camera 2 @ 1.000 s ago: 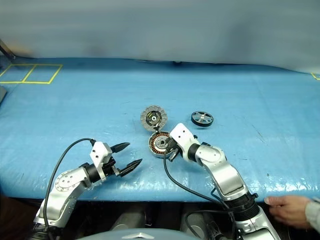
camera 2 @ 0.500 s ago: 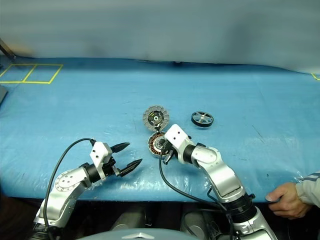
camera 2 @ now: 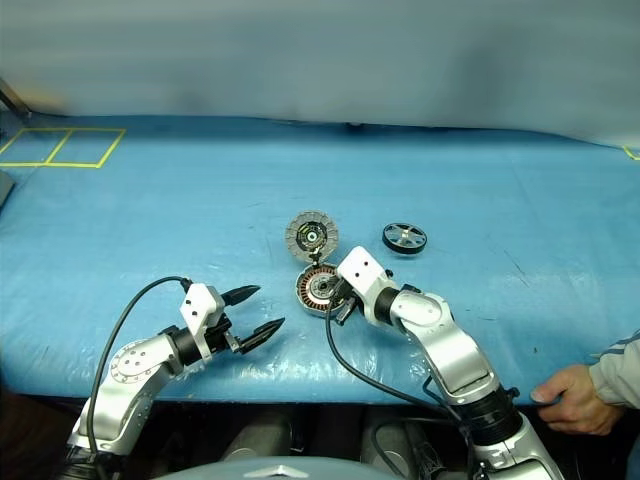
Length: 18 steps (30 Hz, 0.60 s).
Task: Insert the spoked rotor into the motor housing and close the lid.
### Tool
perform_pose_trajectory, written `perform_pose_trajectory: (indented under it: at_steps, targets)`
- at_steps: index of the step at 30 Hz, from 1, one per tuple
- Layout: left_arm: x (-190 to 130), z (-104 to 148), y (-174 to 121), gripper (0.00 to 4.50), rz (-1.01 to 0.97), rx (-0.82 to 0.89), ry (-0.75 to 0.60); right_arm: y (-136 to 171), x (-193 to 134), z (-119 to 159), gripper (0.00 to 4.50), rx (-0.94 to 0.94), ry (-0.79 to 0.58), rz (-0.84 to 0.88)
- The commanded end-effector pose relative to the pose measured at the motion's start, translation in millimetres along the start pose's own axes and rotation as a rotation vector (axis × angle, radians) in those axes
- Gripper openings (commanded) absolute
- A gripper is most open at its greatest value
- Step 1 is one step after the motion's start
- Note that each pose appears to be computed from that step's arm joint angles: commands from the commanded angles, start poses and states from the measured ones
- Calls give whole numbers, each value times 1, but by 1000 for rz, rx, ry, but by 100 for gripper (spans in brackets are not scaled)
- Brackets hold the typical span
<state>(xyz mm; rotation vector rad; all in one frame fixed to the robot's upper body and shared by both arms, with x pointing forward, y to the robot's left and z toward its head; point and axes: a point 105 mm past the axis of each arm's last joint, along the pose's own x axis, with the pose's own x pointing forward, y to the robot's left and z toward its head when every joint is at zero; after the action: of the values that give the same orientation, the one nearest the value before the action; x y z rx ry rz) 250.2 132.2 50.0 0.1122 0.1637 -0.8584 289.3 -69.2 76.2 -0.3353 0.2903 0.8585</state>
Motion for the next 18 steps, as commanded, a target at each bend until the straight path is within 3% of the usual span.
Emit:
perform_pose_trajectory:
  at_steps: [1, 18]
  targets:
    - [1, 4, 0, 450, -2, 18, -14, -2, -4, 10, 6, -20, -36, -15]
    - [0, 3, 1, 450, 7, 15, -12, 4, 0, -1, 6, -13, 4, 10]
